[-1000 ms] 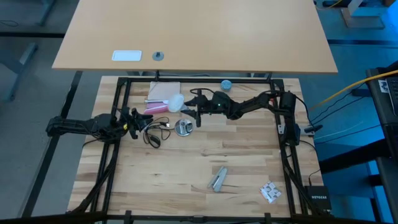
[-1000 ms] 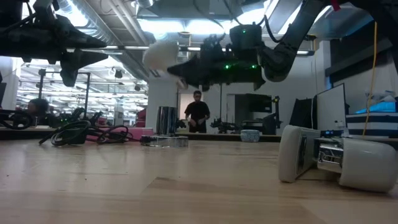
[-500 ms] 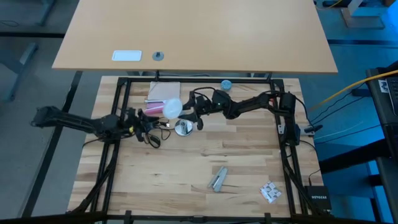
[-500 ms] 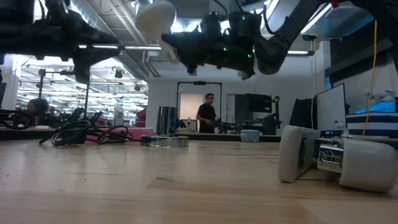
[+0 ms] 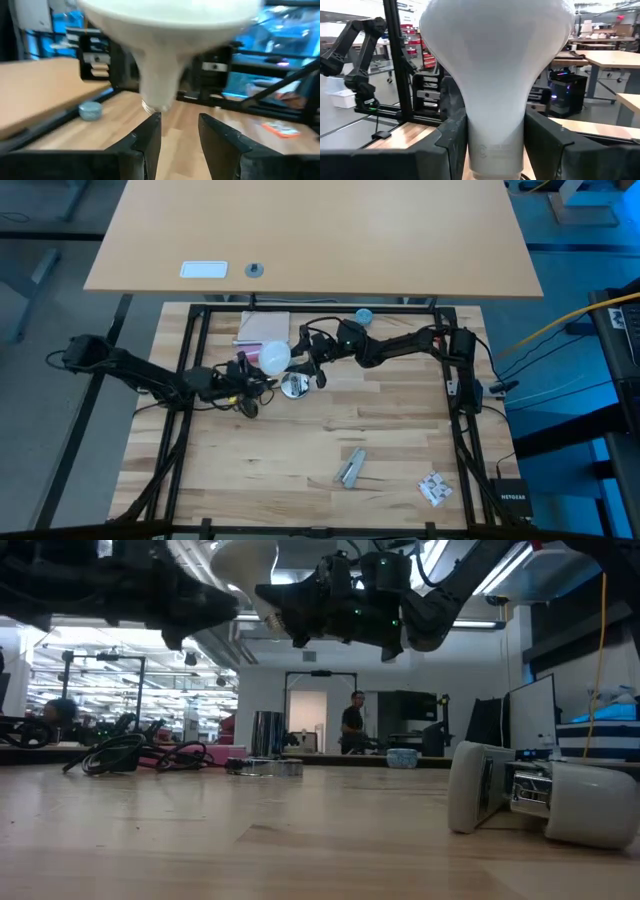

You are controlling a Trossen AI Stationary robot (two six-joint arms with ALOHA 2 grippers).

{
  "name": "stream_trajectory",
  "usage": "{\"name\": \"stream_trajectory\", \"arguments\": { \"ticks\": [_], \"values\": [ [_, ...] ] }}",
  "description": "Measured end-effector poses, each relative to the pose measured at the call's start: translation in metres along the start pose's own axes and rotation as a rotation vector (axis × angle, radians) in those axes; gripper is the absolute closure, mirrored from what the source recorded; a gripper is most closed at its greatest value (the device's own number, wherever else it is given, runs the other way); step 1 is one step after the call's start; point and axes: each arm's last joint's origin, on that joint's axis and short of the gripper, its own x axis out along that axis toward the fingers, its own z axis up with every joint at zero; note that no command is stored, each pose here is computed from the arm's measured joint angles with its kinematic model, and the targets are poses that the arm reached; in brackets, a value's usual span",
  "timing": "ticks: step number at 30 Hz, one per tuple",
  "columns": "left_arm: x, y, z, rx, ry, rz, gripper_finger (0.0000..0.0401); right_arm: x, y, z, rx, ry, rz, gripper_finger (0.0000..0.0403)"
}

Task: Screw lightbulb
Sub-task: Insert the lightbulb into the lamp

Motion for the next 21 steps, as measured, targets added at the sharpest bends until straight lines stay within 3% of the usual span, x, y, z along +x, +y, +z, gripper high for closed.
{"name": "stream_trajectory", "arguments": {
  "ticks": [8, 21],
  "values": [
    [0.014, -0.006, 0.007, 0.029, -0.014, 0.018, 0.0278, 0.008, 0.013, -0.002, 0.009, 0.014, 0.068, 0.0235],
    [0.011, -0.014, 0.010, 0.026, -0.032, -0.025, 0.0278, 0.007, 0.013, -0.004, -0.005, 0.027, 0.079, 0.0235]
  ]
}}
